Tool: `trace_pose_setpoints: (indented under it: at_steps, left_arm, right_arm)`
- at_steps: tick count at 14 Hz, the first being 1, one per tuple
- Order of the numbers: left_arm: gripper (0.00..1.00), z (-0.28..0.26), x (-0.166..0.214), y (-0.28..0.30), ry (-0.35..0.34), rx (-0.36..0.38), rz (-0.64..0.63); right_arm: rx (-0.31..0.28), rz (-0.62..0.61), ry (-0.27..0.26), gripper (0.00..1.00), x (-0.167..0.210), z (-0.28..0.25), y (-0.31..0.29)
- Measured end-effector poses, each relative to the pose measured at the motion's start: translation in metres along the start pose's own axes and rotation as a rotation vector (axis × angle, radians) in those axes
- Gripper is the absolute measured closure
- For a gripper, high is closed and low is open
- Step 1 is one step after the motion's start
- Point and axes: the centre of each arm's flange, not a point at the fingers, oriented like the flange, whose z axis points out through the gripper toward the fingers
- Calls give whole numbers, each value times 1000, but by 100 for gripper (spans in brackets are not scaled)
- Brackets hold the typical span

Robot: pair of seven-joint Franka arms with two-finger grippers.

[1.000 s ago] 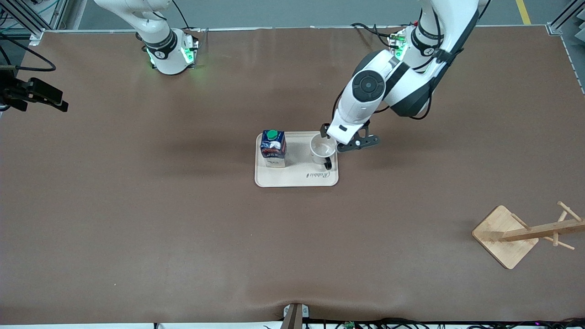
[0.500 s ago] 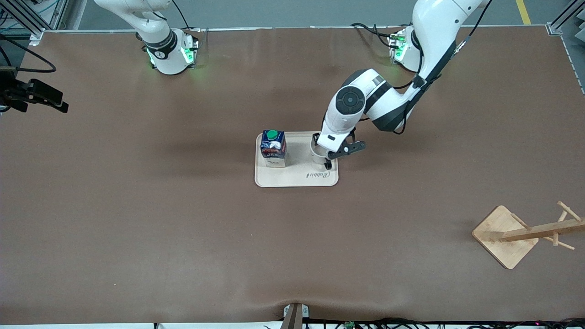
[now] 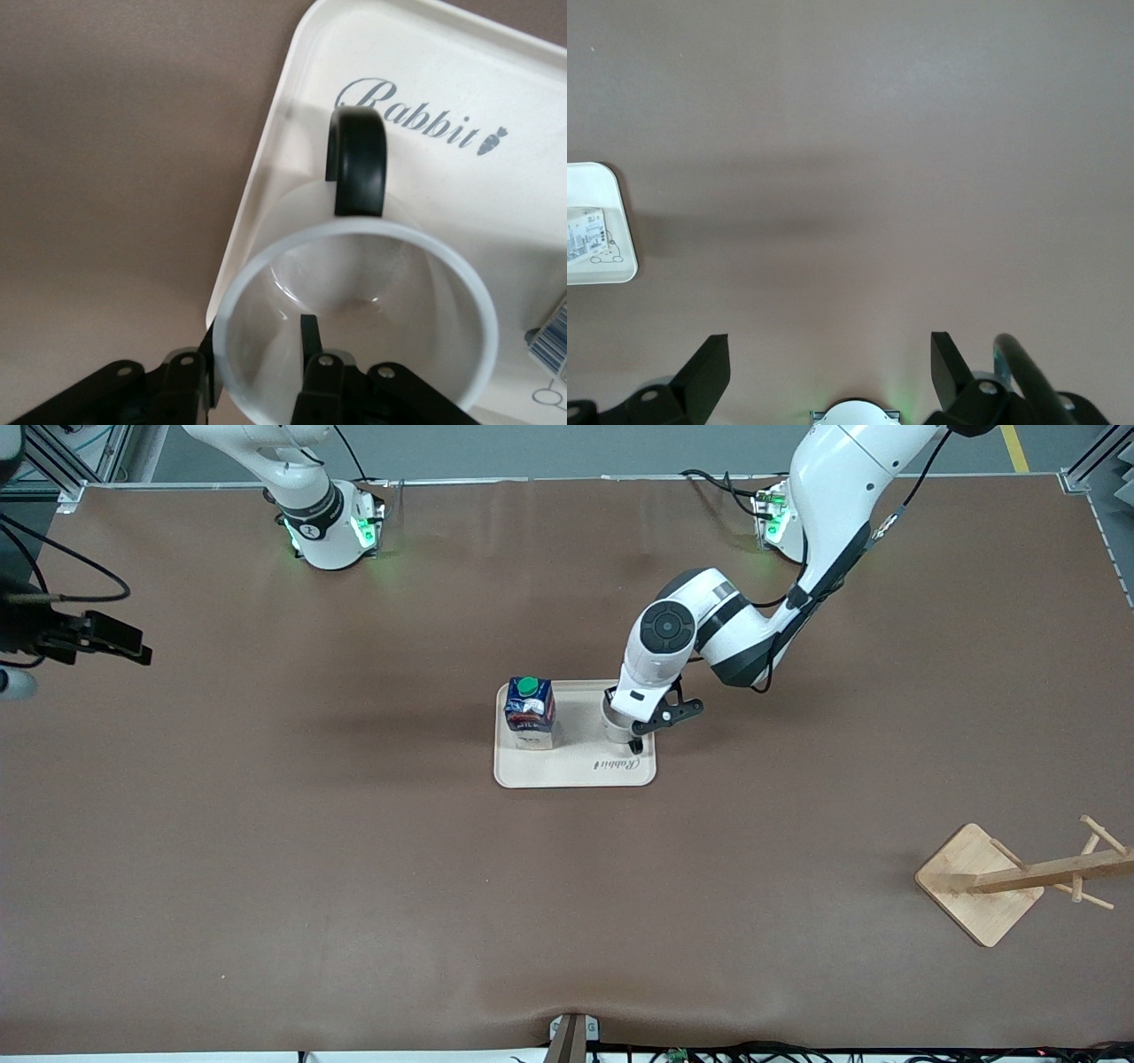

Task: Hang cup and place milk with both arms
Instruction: 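Grip the mug rim with the left gripper while the right gripper approaches, then carry the mug toward the stand while the right gripper grasps the milk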

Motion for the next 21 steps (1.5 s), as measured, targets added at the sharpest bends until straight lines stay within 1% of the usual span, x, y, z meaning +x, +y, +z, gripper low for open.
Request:
trace_pose_setpoints:
  at_steps: [1, 2, 3, 4, 7, 8, 10, 12, 14, 16, 17, 19, 21]
  left_arm:
    - [67, 1, 1, 1, -1, -4, -1]
    - [76, 0, 2, 2, 0, -9, -3]
    - [89, -3, 5, 3, 5, -18, -6]
    - [95, -7, 8, 5, 10, -27, -8]
    - [95, -31, 25, 12, 39, -72, -28]
    - [95, -45, 31, 14, 58, -93, -34]
    - [95, -80, 45, 14, 105, -129, -52]
    - [95, -124, 66, -1, 155, -130, -75]
    - [95, -170, 86, -27, 195, -85, -47]
    - [95, -213, 103, -57, 212, -20, 15]
    - [95, -231, 111, -73, 206, 12, 52]
    - [95, -262, 130, -109, 172, 67, 142]
    - [95, -282, 155, -152, 137, 107, 223]
  right_arm:
    - [0, -5, -15, 0, 6, 8, -2]
    - [0, -10, -27, 0, 11, 15, -5]
    - [-1, -18, -39, 0, 15, 22, -9]
    - [-3, -31, -52, 0, 19, 28, -16]
    - [-7, -84, -88, 0, 29, 48, -51]
    - [-2, -79, -96, 0, 32, 55, -65]
    - [9, -31, -99, 0, 37, 65, -91]
    - [35, 20, -111, 0, 37, 74, -123]
    - [71, 61, -116, 0, 36, 83, -156]
    - [76, 83, -94, 0, 35, 95, -192]
    - [75, 110, -76, 0, 33, 103, -214]
    - [75, 162, -43, 0, 25, 120, -264]
    - [79, 200, -13, 0, 15, 139, -316]
